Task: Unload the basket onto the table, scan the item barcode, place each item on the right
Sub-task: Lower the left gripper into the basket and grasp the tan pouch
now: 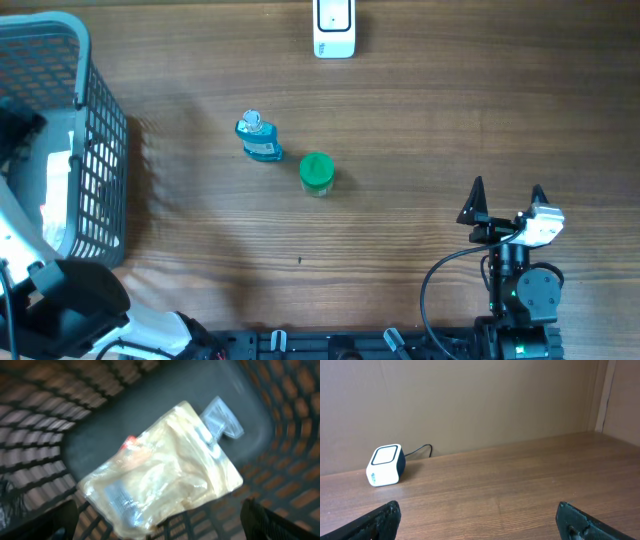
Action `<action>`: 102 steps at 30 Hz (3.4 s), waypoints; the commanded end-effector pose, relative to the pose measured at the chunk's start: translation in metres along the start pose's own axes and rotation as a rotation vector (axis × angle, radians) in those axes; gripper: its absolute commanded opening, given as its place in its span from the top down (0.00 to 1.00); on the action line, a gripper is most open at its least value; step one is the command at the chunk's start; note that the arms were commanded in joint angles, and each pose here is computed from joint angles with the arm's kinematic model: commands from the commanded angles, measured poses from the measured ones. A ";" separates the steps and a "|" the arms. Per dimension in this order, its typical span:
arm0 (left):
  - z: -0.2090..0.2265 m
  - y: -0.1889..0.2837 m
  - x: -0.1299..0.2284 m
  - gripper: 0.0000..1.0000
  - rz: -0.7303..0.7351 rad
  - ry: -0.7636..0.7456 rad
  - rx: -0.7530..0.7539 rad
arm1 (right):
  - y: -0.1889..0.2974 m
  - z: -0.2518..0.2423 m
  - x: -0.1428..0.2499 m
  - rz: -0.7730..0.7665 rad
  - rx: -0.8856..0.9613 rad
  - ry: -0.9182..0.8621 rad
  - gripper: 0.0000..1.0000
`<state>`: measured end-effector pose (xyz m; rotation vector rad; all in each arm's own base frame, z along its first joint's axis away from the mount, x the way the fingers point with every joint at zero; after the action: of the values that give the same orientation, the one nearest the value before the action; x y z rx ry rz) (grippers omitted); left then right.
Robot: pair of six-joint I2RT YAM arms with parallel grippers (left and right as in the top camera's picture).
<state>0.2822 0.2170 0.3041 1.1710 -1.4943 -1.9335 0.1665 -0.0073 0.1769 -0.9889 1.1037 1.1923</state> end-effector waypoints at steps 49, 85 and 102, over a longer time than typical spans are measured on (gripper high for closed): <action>-0.020 -0.120 0.064 0.00 0.282 -1.000 0.261 | 0.000 0.001 -0.001 -0.005 -0.014 0.016 0.00; -0.011 -0.155 0.084 0.17 0.318 -0.962 0.154 | 0.000 0.001 -0.001 -0.005 -0.014 0.016 0.00; -0.011 -0.152 0.081 0.96 0.310 -0.859 0.135 | 0.000 0.001 -0.001 -0.005 -0.014 0.016 0.00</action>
<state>0.2702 0.2004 0.1339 -0.0084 -2.1029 -2.2769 0.1665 -0.0073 0.1769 -0.9889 1.1037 1.1923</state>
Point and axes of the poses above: each gripper's point midway between its finger pads, its own y axis back along the fingers, its own z axis along the line the jaws close on, x = y × z, the point moved 8 cm from there along y, back along the fingers, and after that the axes turned 4 degrees about -y, right-handed, at the moved point
